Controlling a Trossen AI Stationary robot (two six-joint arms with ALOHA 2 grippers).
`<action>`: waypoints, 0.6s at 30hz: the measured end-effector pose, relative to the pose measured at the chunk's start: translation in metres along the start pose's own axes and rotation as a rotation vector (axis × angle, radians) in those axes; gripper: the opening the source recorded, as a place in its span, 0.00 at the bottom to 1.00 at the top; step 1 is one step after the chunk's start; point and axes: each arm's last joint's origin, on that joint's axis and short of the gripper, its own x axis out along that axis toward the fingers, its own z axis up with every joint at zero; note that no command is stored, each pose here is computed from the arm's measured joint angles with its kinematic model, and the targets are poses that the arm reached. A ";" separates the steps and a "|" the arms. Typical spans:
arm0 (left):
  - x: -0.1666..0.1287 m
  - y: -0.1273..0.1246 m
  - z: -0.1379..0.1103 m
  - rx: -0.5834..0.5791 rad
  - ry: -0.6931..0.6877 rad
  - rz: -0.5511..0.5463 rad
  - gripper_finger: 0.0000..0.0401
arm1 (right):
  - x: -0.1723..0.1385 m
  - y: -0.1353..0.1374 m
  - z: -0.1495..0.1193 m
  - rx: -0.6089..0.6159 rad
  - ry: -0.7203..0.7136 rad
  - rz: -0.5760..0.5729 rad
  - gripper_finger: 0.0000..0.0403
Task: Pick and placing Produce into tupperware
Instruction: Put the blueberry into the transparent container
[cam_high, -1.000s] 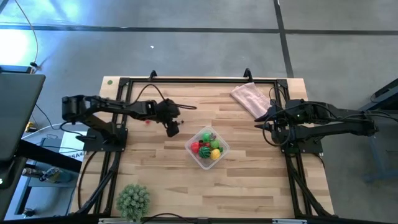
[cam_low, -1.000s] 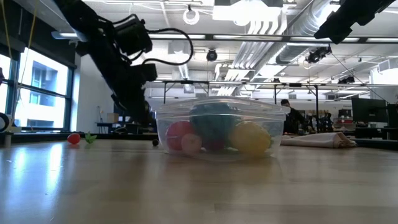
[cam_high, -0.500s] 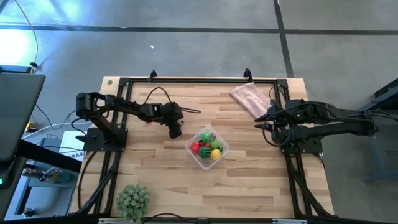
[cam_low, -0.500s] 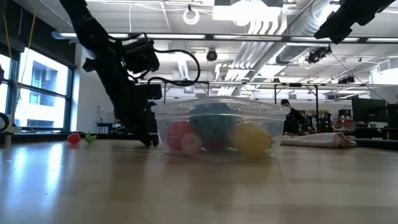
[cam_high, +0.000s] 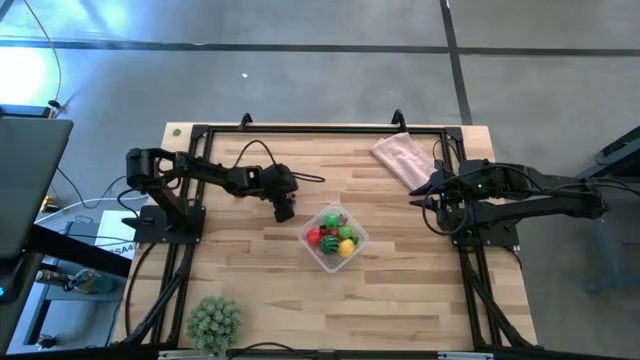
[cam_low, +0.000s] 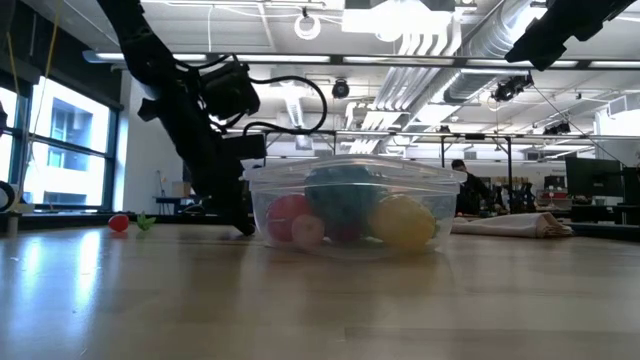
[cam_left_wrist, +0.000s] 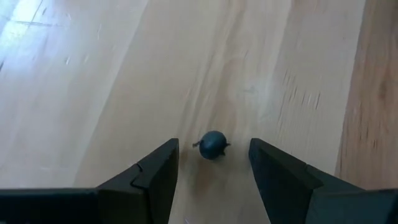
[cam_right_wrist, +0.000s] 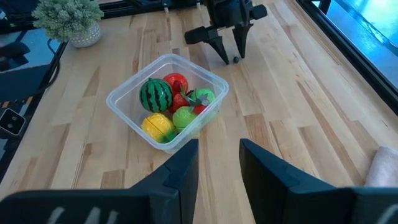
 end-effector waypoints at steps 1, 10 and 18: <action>0.000 0.000 0.000 0.000 0.000 0.000 0.47 | 0.000 0.000 0.000 0.000 0.000 0.000 0.26; 0.001 -0.001 0.001 -0.016 -0.007 -0.028 0.47 | 0.000 0.000 0.000 0.000 0.000 0.000 0.26; 0.001 -0.001 0.000 -0.047 -0.006 -0.037 0.45 | 0.000 0.000 0.000 0.001 0.000 0.000 0.26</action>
